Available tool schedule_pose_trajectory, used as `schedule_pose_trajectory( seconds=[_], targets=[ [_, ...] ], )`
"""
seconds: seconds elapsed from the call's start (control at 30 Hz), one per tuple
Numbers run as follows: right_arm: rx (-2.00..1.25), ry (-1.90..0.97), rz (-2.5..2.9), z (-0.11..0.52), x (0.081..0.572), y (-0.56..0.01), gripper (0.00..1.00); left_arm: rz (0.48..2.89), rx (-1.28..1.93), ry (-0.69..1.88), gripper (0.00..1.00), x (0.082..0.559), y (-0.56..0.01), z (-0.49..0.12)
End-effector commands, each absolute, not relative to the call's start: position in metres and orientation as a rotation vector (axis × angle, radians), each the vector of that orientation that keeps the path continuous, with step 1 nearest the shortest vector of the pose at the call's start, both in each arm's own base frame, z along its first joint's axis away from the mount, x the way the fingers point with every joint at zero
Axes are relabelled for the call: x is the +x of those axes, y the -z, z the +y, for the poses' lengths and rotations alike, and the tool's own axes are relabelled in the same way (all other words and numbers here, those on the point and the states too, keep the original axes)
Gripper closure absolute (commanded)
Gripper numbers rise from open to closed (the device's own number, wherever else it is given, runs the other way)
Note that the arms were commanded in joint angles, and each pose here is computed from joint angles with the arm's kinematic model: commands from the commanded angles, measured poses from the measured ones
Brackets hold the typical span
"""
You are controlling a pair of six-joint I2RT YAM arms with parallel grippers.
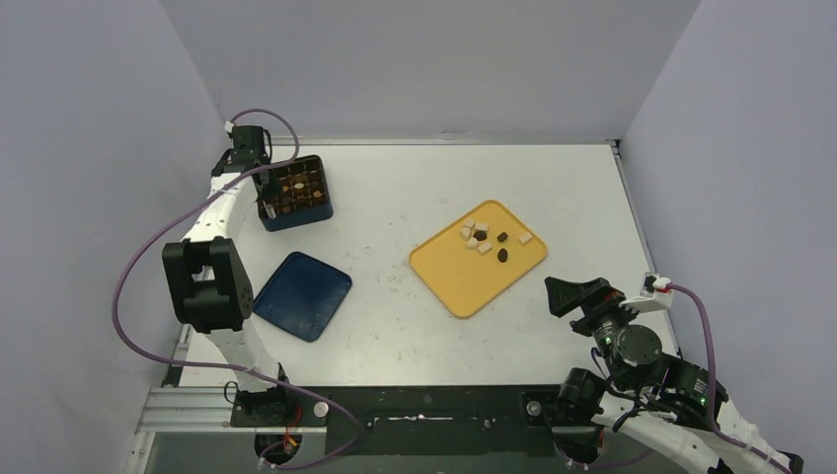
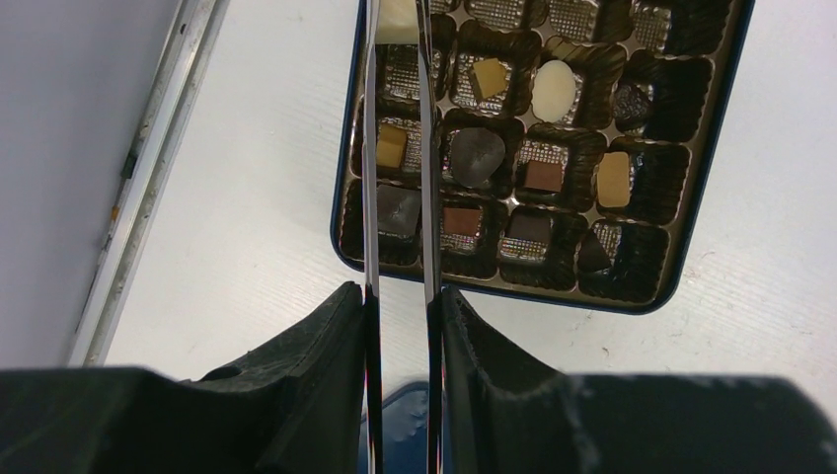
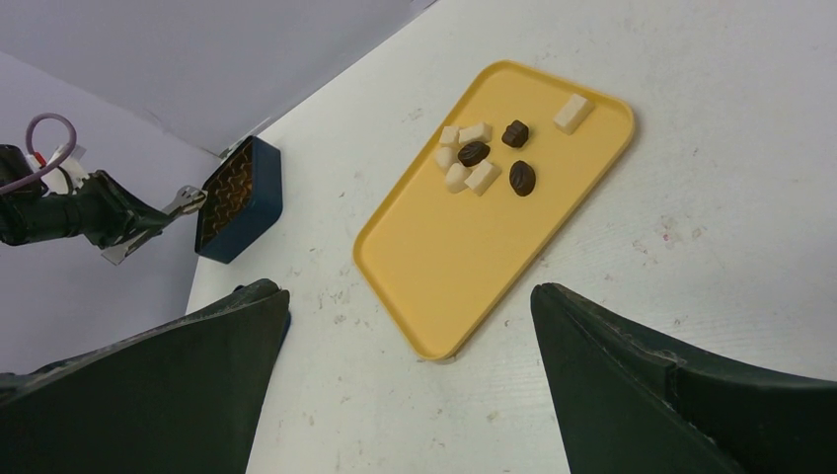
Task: Pack the chocolate
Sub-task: Place the fake chocolate in the packing box.
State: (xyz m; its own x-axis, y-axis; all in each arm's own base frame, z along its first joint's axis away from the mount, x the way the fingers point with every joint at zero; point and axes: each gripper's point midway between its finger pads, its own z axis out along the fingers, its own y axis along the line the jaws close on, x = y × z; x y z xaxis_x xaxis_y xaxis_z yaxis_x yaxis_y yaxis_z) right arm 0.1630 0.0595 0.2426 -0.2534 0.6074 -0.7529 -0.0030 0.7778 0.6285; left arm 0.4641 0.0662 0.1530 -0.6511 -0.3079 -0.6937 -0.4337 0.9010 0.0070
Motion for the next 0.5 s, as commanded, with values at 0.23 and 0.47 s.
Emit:
schedule_pose_trajectory(
  seconds=[0.23,0.47],
  targets=[
    [0.482,-0.633,1.721,0.0598,0.1646,-0.2497,0.0,2.286,-0.534,-0.196,0.72,0.4795,-0.1564,0.066],
    [0.482,-0.64,1.719,0.0597,0.164,-0.2502,0.0,2.292,-0.533,-0.181,0.69,0.4766,-0.1595,0.0632]
  ],
)
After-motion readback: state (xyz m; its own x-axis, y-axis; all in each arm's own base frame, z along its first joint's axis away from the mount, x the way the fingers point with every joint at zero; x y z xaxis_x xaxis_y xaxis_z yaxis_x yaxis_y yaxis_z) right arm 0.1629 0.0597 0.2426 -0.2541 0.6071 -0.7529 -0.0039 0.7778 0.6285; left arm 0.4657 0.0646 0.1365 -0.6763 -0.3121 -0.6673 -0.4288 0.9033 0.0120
